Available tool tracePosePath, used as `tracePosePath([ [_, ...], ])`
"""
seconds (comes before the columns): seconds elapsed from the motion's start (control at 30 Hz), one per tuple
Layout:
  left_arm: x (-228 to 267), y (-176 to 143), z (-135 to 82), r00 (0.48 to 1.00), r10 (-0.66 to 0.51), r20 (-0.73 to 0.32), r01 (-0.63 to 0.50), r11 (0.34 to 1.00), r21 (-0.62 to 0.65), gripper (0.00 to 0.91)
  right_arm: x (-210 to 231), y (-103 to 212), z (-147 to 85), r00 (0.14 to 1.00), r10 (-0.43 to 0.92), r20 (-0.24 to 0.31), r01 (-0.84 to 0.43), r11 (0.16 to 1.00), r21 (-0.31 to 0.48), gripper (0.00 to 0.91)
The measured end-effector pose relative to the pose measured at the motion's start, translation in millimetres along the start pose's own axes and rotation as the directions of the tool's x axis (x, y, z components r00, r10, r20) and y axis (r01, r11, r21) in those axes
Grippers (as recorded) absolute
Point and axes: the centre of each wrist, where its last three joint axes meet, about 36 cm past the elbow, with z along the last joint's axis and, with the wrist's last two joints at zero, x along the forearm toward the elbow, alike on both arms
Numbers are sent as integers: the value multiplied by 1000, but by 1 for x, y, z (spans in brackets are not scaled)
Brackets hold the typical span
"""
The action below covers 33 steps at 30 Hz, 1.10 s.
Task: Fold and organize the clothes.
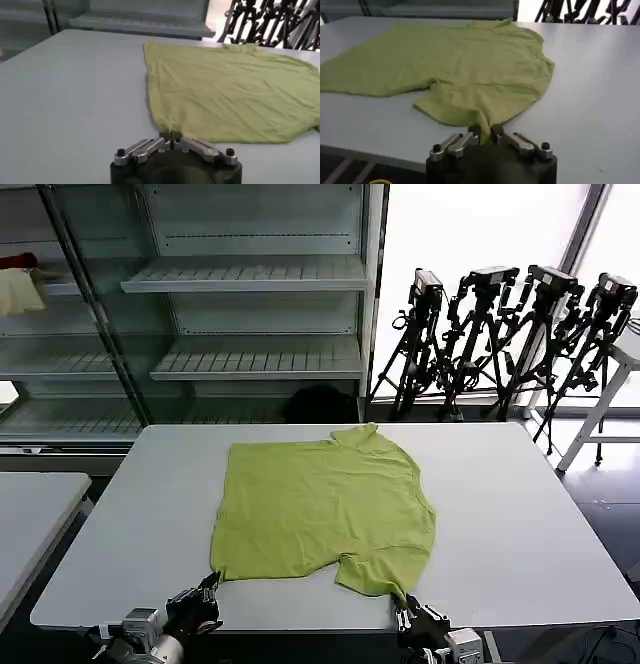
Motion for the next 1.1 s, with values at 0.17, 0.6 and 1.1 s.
tracePosePath([
  [0.17,1,0,0,1000,3,10,-3,1000,-3,0,4,-1,-4,1000,1,31,-1,1000,10,0],
  [0.6,5,-6,-18,996,23,89,-26,999,25,0,7,-18,-31,992,-31,122,27,999,31,0],
  [1.1,-27,-20,-67,981,-4,193,-16,995,103,0,-44,-63,-75,974,-68,217,48,994,95,0],
])
